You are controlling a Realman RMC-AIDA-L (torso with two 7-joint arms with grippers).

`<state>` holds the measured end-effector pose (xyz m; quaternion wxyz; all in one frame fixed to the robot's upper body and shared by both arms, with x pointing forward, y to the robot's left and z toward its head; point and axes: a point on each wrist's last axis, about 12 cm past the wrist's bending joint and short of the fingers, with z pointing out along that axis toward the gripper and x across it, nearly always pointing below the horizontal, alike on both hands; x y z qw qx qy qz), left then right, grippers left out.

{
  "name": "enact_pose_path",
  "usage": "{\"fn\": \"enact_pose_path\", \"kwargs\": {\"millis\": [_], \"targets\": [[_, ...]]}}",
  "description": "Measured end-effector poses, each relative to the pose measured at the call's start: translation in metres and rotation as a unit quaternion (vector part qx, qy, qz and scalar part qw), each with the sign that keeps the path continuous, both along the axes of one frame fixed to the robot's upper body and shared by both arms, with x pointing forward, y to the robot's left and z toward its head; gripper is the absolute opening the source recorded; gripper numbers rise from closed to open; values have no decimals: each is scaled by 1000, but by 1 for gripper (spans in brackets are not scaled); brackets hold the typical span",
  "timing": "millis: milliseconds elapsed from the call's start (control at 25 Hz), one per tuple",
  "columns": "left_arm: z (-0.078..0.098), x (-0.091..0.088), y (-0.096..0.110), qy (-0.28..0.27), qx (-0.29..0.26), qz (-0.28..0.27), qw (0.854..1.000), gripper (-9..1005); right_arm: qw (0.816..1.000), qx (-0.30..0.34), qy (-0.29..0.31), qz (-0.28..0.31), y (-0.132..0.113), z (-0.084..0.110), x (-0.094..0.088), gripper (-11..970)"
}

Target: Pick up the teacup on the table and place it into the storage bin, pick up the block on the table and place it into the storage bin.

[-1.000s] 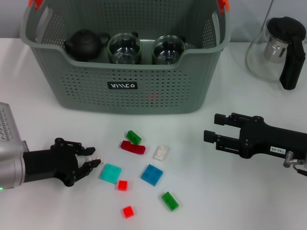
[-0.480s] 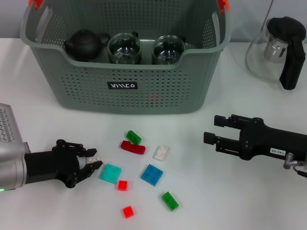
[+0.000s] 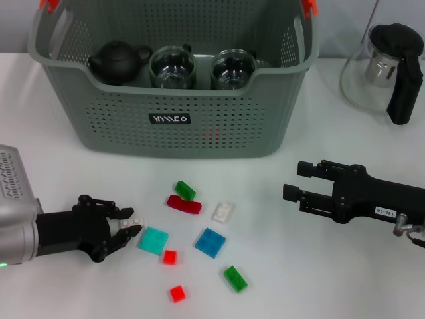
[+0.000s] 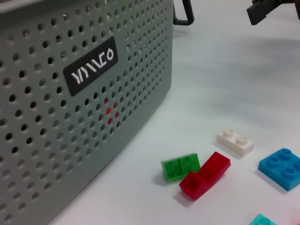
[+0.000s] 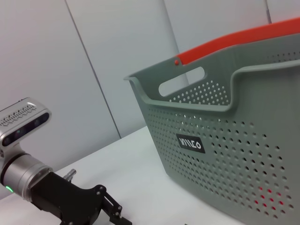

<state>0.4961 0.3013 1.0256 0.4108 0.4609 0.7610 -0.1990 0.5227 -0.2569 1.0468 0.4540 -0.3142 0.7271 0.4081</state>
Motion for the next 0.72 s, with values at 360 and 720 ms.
{"fn": "enact_pose_path", "kwargs": {"millis": [360, 720], "targets": [[0, 3, -1, -2, 5, 5, 1000, 296, 1000, 0, 0, 1, 0, 0, 0, 714], [5, 10, -2, 4, 1, 9, 1000, 184, 1000, 1, 1, 2, 1, 1, 1, 715]]}}
